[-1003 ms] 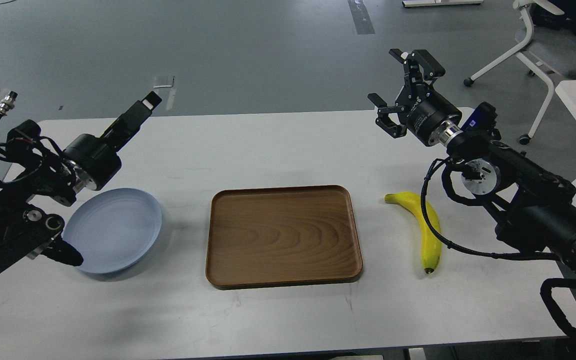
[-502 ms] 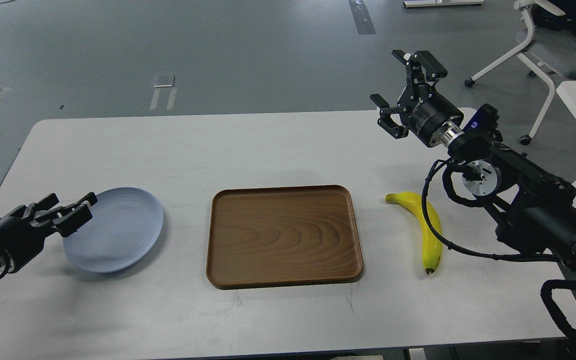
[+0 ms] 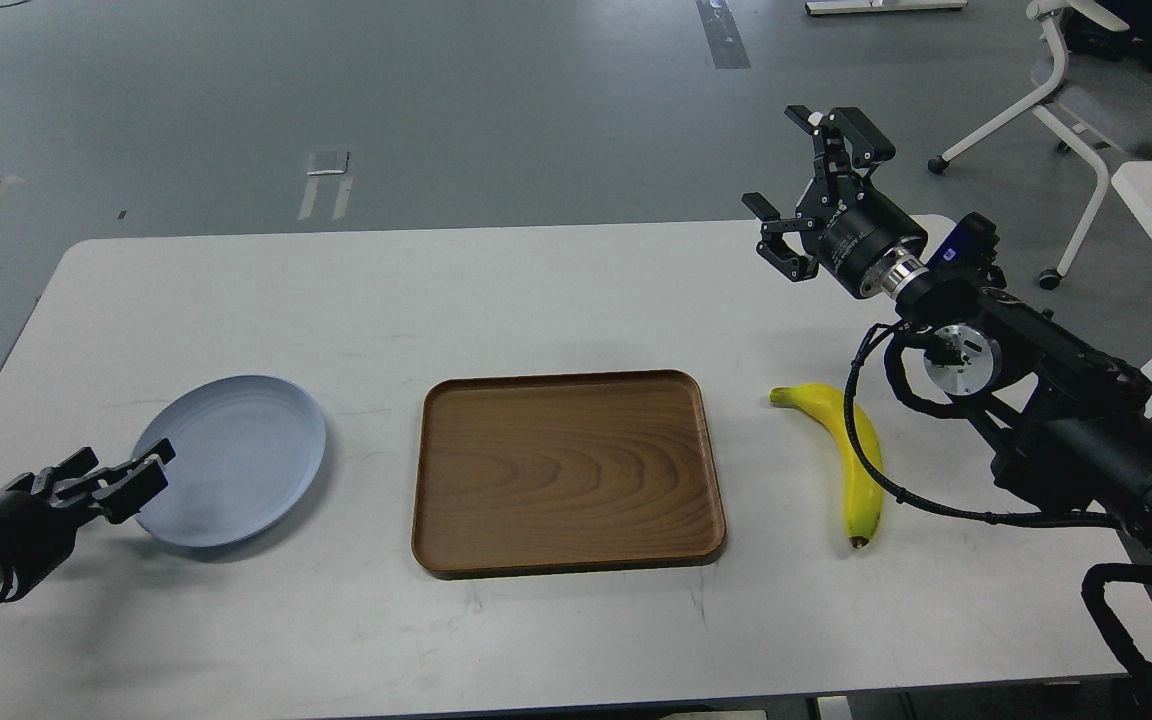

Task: Place banana on plate with both arms
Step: 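Grasp the edge of the light blue plate with the left gripper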

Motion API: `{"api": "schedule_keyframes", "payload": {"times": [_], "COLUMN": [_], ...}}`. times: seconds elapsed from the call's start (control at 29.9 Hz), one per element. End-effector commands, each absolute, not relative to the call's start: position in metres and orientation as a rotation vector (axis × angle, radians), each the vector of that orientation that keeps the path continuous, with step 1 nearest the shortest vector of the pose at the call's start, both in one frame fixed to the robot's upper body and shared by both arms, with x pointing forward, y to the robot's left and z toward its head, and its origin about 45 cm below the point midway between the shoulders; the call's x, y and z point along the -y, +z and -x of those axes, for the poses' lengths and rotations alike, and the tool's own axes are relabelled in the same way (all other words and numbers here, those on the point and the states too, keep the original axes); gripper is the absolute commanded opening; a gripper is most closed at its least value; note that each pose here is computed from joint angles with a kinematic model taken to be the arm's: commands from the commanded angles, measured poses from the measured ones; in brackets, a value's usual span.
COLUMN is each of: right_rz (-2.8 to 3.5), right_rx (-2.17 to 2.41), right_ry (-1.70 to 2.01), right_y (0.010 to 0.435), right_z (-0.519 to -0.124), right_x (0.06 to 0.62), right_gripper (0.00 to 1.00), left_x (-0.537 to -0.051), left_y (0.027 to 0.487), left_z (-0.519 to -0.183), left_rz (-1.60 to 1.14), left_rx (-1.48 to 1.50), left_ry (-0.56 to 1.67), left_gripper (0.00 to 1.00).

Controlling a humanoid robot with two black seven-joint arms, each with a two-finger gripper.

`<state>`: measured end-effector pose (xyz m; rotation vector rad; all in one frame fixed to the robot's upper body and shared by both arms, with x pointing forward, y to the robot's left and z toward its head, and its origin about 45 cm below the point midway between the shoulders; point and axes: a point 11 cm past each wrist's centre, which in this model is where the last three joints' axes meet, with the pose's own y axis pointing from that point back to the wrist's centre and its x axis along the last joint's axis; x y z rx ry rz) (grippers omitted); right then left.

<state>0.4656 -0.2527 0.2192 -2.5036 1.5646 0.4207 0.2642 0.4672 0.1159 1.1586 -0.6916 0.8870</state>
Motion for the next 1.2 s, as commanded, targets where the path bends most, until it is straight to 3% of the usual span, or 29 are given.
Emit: {"api": "schedule_keyframes", "payload": {"times": [0.0, 0.2, 0.33, 0.43, 0.5, 0.53, 0.57, 1.17], "right_rz": [2.503, 2.507, 2.517, 2.517, 2.518, 2.516, 2.516, 2.501], "right_rx": [-1.572, -1.573, -1.576, -1.572, -1.574, -1.576, -1.578, -1.611], "right_ry": [0.42, 0.421, 0.435, 0.44, 0.44, 0.441, 0.439, 0.432], "right_y": [0.219, 0.218, 0.212, 0.21, 0.21, 0.21, 0.21, 0.21], "right_z": [-0.466, -0.465, -0.463, -0.462, -0.462, -0.462, -0.462, -0.463], "right_x": [0.253, 0.252, 0.251, 0.249, 0.249, 0.249, 0.249, 0.253], "right_gripper": [1.0, 1.0, 1.0, 1.0, 1.0, 1.0, 1.0, 1.0], "left_x": [-0.471, -0.474, -0.476, -0.477, -0.476, -0.475, -0.474, -0.458], "left_y": [0.109, 0.094, 0.089, 0.088, 0.087, 0.086, 0.086, 0.102], "left_z": [-0.264, -0.256, -0.255, -0.255, -0.255, -0.254, -0.254, -0.281], "left_rz": [-1.176, -1.203, -1.216, -1.22, -1.22, -1.217, -1.215, -1.138], "left_rx": [0.675, 0.644, 0.641, 0.636, 0.629, 0.623, 0.621, 0.697], "left_ry": [0.901, 0.894, 0.896, 0.893, 0.889, 0.884, 0.883, 0.896], "left_gripper": [0.98, 0.92, 0.76, 0.35, 0.22, 0.07, 0.0, 0.0]}}
